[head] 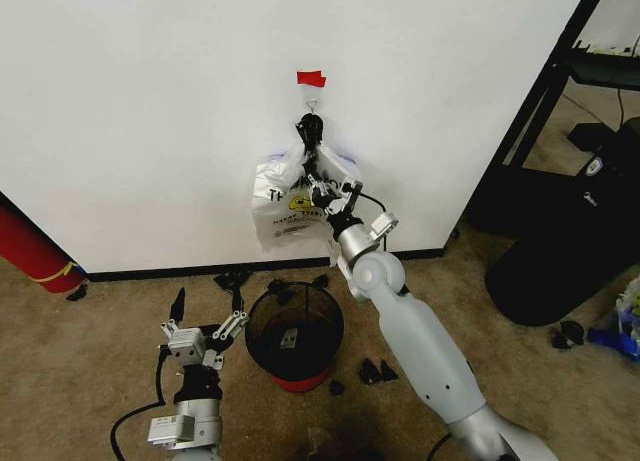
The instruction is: Pick up the garbage bag from the wall and place it over the trash bin.
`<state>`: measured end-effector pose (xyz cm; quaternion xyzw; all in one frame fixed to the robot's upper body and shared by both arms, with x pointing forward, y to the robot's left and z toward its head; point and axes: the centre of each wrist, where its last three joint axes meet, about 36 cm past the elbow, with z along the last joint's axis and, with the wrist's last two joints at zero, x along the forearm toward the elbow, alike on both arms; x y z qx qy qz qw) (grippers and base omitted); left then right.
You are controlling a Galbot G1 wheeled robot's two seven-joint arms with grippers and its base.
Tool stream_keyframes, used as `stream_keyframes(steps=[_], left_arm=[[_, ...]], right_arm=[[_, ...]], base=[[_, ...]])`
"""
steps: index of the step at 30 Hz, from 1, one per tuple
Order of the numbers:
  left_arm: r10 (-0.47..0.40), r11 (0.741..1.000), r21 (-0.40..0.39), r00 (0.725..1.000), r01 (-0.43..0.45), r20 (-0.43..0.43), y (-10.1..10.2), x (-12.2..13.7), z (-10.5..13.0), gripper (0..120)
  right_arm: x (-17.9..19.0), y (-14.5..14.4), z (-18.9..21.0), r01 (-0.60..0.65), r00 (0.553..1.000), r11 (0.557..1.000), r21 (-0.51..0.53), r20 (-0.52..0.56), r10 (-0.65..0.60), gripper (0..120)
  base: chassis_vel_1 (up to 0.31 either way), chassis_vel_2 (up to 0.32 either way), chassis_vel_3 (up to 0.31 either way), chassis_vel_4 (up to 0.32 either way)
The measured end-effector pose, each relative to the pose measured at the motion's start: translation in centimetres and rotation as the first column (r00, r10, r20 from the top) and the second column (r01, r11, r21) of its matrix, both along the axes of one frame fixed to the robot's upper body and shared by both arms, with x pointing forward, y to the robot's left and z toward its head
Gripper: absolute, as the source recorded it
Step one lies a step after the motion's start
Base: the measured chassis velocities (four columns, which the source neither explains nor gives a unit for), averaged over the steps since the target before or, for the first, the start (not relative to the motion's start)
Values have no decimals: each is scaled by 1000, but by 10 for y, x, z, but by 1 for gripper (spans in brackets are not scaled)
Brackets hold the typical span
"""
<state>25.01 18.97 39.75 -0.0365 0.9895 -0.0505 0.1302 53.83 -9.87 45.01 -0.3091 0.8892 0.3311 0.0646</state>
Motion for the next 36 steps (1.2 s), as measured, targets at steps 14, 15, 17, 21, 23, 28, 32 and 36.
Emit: stream_keyframes(steps=[14, 15, 17, 21, 23, 28, 32, 36], left_arm=[[-16, 1000, -1, 1000, 16, -5, -3, 3, -3, 100], [-19, 1000, -1, 1000, 19, -5, -4, 3, -3, 100], [-23, 1000, -1, 1000, 23, -5, -4, 4, -4, 100], [-29, 1000, -1, 1000, 29, -1, -5, 5, -3, 100], [-31, 1000, -1, 1000, 31, 1, -5, 6, -3, 100], [-31, 999, -5, 1000, 31, 2, -5, 7, -3, 100], [-43, 999, -9, 999, 43, 0, -6, 9, -4, 100], [-53, 999, -10, 999, 53, 1, -8, 10, -5, 100]], right_arm=[[-64, -19, -22, 1, 1000, 999, -51, -4, -1, 0], [-70, -21, -23, 1, 1000, 998, -57, -1, -1, 0], [-82, -24, -23, 0, 1000, 998, -70, 11, 1, 0], [-99, -29, -19, 8, 999, 996, -88, 33, -5, 0], [-109, -31, -19, 29, 999, 994, -104, 48, -25, 0], [-124, -33, -22, 56, 997, 991, -123, 54, -49, 0], [-156, -47, -30, 118, 991, 975, -189, 80, -104, 0], [-181, -56, -37, 135, 989, 963, -235, 88, -117, 0]], base=[[0, 0, 0, 0], [0, 0, 0, 0], [0, 0, 0, 0], [0, 0, 0, 0], [0, 0, 0, 0], [0, 0, 0, 0], [0, 0, 0, 0], [0, 0, 0, 0]])
